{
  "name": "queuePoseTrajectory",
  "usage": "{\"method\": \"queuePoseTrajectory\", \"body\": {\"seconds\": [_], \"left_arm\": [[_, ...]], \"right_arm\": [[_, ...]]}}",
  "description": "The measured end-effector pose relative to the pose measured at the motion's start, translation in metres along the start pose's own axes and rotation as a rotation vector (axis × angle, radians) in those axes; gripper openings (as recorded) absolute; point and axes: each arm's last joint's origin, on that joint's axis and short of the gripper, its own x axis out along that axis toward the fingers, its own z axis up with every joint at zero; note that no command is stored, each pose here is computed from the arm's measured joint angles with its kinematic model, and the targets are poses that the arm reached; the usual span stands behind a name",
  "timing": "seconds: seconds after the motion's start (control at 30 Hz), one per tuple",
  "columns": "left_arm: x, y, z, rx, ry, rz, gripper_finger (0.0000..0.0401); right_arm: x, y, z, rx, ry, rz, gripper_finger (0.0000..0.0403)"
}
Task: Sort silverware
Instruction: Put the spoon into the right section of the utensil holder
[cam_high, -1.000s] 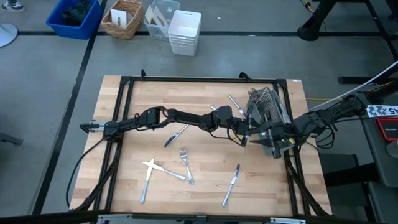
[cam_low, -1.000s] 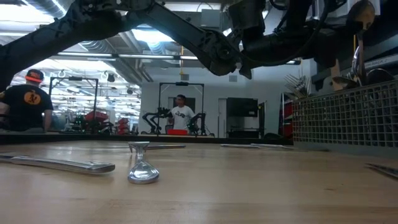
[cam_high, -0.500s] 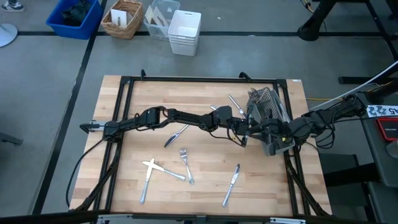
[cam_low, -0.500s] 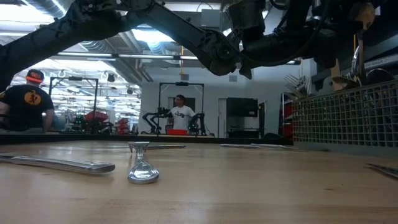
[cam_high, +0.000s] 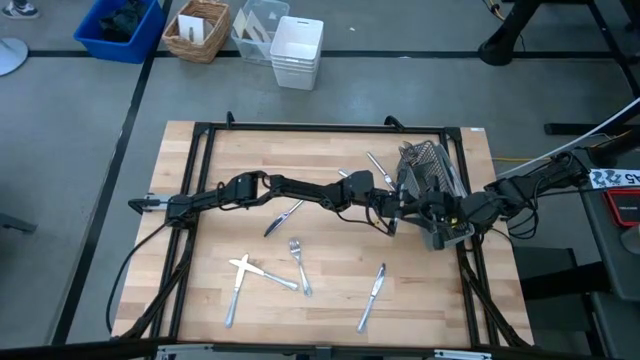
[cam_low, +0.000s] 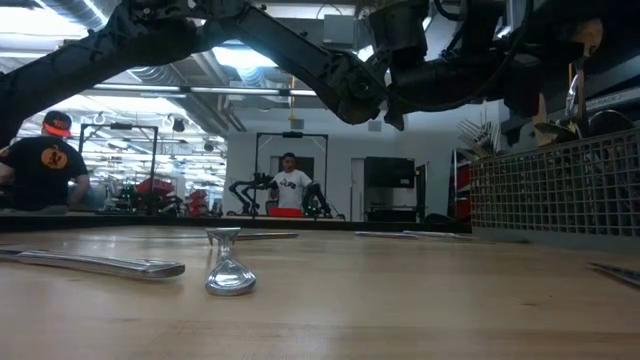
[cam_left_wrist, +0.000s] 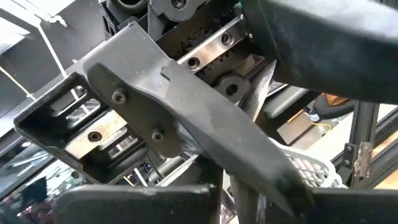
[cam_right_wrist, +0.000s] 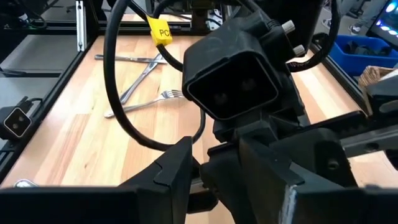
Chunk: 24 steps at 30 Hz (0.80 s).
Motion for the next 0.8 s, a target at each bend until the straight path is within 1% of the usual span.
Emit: {"method": "queuePoseTrajectory", "body": {"seconds": [0.37,0.47,0.6,0.8], "left_arm": [[0.0,-0.0006,-0.0005,0.0,0.0,0.0,0.0013],[0.0,-0.0007,-0.0007,0.022,0.006,0.007,0.0016],[0.0003,-0.0014,-0.0016,0.029,0.035,0.025,0.0031],[0.0003,-0.0023,-0.0029,0.017,0.049,0.019,0.007]], "right_arm": [[-0.0019,-0.0015,-0.0035,-0.01,0.03,-0.006,0.0136],[-0.0025,-0.0019,-0.0039,-0.011,0.032,-0.007,0.0136],[-0.0029,-0.0027,-0.0061,-0.018,0.052,-0.014,0.0136],[-0.0031,-0.0033,-0.0072,-0.022,0.059,-0.024,0.0136]]}}
